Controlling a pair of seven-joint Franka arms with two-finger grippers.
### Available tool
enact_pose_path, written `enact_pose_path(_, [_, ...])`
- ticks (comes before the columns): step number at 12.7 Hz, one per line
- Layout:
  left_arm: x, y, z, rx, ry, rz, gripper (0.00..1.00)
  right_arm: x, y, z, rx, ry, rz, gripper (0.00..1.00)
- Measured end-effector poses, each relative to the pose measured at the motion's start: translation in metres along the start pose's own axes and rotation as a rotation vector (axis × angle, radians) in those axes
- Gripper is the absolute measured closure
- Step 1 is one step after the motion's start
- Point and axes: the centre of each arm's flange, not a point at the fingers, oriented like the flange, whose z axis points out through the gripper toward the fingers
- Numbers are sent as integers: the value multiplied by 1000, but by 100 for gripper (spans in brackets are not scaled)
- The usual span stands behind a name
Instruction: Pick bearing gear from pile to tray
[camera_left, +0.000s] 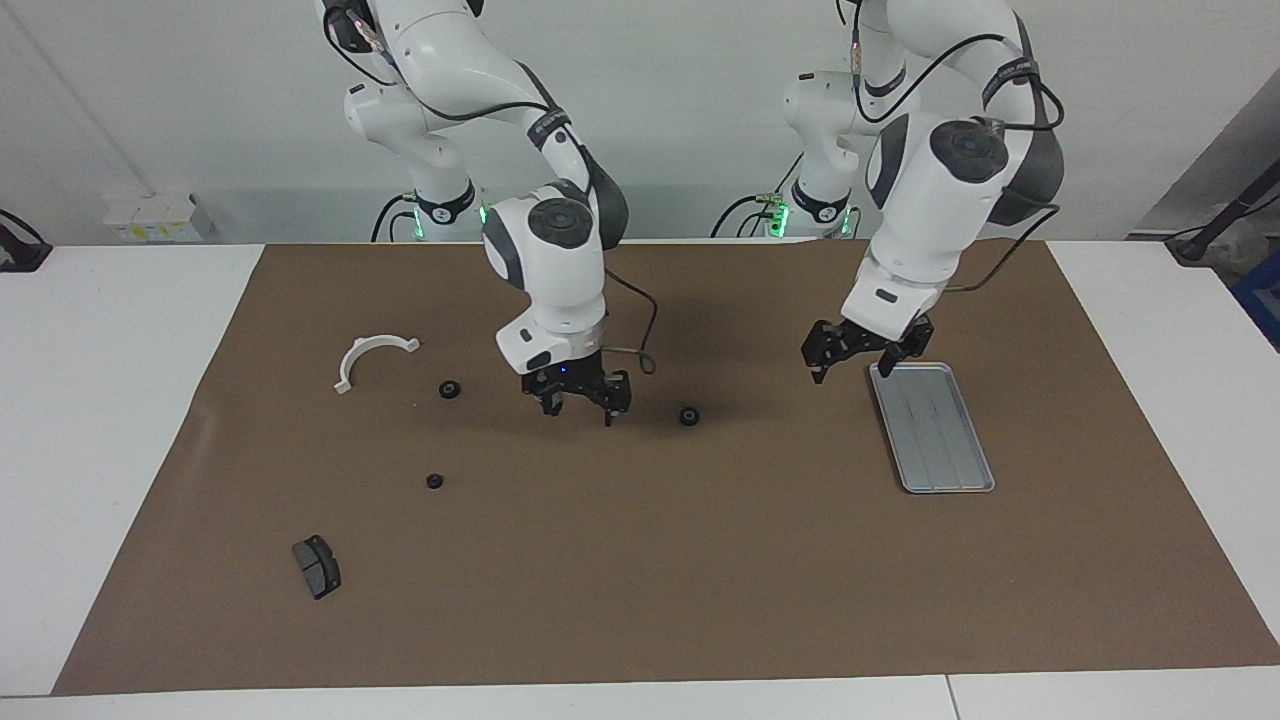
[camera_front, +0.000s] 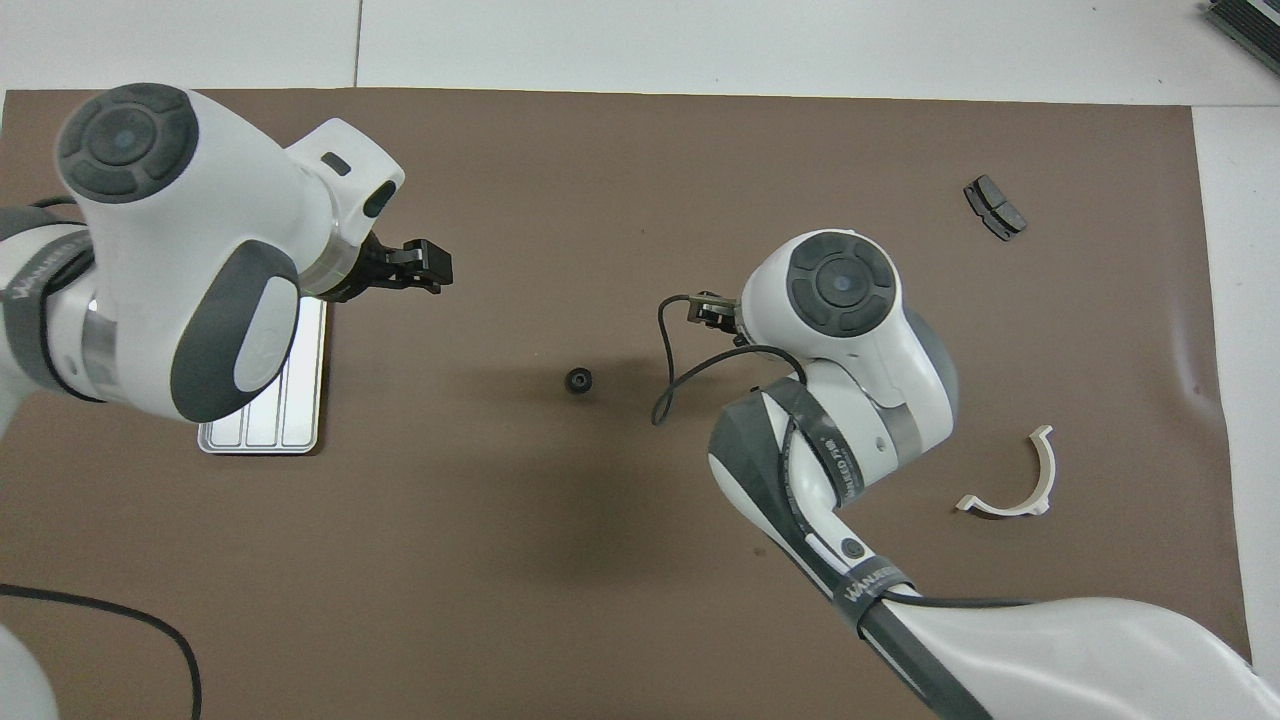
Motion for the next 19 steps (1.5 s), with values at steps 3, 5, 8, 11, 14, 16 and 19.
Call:
enact_pose_path(3, [-17, 83, 60, -17, -12, 38, 0, 4, 72, 0, -2, -45, -75, 0])
enact_pose_path(5, [-34, 124, 95, -25, -18, 49, 0, -3, 109, 5, -17, -71, -123, 0])
enact_pose_path(8, [-58, 148, 128, -54, 18, 42, 0, -19, 154, 20, -26, -98, -189, 0])
enact_pose_path(11, [-73, 146, 151, -44, 3, 54, 0, -31, 182, 40, -14, -107, -224, 0])
enact_pose_path(14, [-86, 138, 163, -25, -22, 73, 0, -42, 188, 58, -7, -88, -227, 0])
enact_pose_path(16, [-88, 136, 164, -29, -13, 78, 0, -49, 190, 67, -9, -95, -228, 0])
enact_pose_path(19, [-87, 135, 164, -34, -5, 90, 0, -49, 194, 72, -7, -91, -220, 4])
